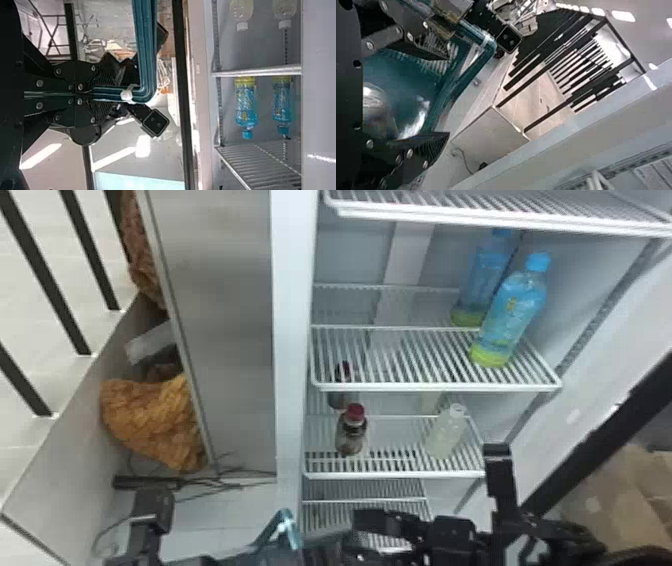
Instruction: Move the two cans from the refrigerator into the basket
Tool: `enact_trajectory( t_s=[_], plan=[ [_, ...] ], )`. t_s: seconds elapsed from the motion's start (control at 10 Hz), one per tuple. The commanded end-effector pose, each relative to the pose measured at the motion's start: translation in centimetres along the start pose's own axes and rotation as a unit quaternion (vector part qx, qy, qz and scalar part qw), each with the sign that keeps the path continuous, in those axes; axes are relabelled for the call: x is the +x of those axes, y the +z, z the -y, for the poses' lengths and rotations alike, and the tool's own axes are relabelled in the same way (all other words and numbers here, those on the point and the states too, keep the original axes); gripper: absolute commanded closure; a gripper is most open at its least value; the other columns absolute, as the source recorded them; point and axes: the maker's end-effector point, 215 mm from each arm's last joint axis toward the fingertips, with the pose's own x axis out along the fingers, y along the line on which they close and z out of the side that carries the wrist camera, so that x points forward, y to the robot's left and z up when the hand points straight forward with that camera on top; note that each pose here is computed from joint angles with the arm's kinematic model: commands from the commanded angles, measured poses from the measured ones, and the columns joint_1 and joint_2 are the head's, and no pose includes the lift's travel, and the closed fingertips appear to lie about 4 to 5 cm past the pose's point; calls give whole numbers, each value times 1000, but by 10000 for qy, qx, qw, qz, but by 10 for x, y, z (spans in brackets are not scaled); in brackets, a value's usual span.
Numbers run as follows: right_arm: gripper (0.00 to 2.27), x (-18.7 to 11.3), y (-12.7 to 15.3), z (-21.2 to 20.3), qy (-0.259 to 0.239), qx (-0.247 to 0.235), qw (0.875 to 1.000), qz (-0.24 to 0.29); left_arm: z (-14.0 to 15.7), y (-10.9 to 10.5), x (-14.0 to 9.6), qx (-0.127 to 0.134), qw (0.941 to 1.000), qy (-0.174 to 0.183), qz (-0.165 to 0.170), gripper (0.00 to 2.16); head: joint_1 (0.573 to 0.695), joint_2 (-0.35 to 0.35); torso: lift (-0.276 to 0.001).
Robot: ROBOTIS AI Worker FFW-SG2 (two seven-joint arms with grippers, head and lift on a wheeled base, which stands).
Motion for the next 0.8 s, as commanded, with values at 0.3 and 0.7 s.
enact_trajectory(
  t_s=[0.3,0.7],
  plan=[
    [104,-47,21,46,-644,-508,9944,668,-3,0,-1,-16,10000,38,8,1197,695,-192,-35],
    [108,-102,38,87,-1382,-1098,9744,1391,-5,-3,-2,-41,10000,62,6,1197,695,-299,-35]
  ],
)
